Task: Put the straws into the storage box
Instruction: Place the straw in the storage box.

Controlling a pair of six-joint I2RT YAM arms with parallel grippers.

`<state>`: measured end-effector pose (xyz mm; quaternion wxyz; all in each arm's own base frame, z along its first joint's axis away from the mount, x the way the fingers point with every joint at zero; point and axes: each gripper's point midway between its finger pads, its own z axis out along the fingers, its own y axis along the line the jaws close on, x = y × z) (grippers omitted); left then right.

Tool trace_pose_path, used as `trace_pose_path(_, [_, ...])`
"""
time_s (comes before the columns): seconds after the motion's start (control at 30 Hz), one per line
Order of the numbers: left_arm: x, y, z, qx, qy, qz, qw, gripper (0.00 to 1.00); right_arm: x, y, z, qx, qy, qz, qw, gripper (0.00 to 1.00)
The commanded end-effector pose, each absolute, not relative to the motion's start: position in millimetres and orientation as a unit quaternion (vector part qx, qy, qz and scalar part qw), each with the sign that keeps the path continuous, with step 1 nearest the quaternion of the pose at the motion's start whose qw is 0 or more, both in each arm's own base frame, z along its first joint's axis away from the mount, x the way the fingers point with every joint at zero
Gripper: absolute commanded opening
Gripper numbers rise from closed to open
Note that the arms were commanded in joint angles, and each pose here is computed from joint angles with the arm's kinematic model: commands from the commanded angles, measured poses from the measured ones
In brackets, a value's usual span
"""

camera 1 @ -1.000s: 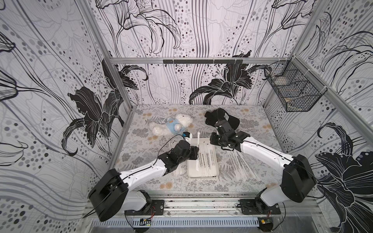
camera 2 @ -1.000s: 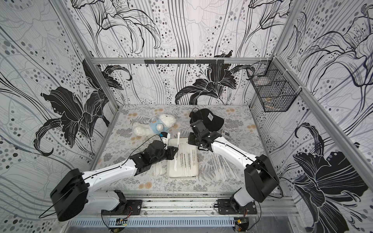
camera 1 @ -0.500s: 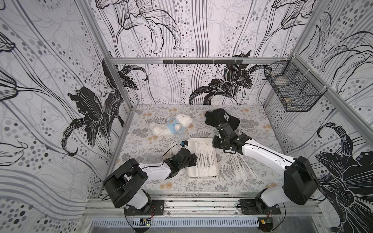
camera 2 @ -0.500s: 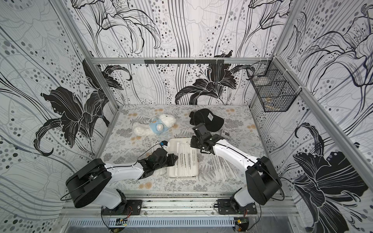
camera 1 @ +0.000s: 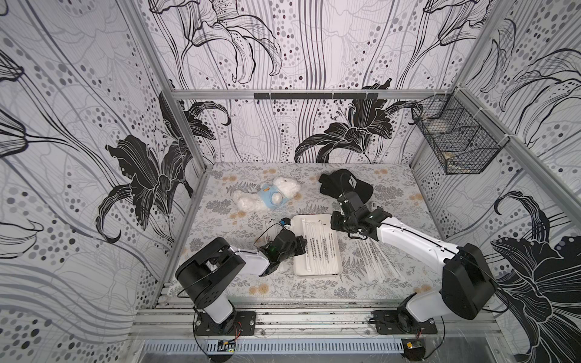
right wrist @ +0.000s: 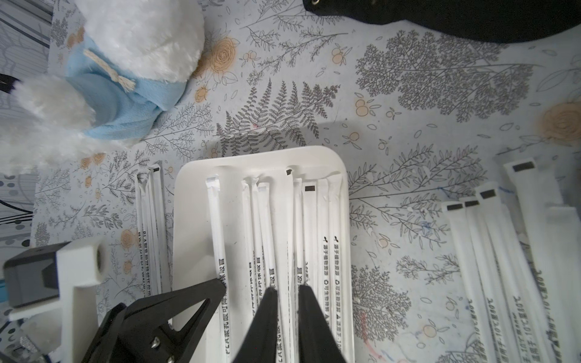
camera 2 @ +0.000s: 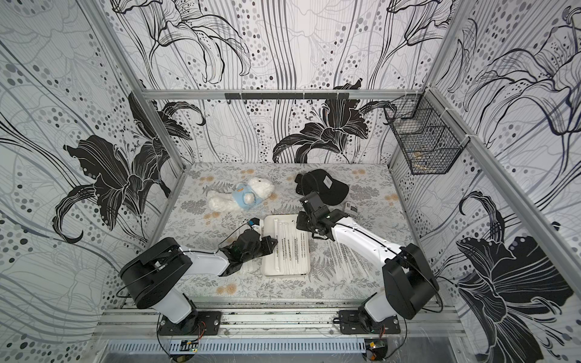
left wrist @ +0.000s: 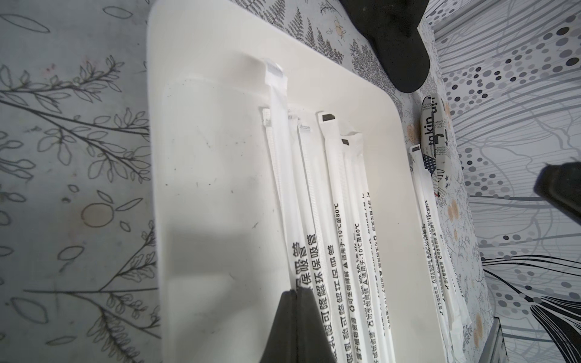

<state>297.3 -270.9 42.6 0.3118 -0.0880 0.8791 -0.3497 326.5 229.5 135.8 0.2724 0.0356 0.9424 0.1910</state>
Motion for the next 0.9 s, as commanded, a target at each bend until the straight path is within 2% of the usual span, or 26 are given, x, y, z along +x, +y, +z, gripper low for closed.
trace_pose_path(0.0, [299,-275,37,-0.085,0.879,-0.357,0.304,0.05,326,231,133,0.032,0.942,0.195,0.271,0.17])
trace_pose_path(0.4, [299,-277,25,-0.086,0.892,-0.344,0.281,0.14,327,232,133,0.034,0.942,0.196,0.272,0.17])
trace_pose_path(0.63, [301,-279,23,-0.089,0.899,-0.331,0.271,0.29,327,232,135,0.032,0.941,0.198,0.272,0.17])
trace_pose_path(0.87, [304,-284,55,-0.081,0.887,-0.353,0.287,0.3,314,240,120,0.013,0.952,0.179,0.248,0.16])
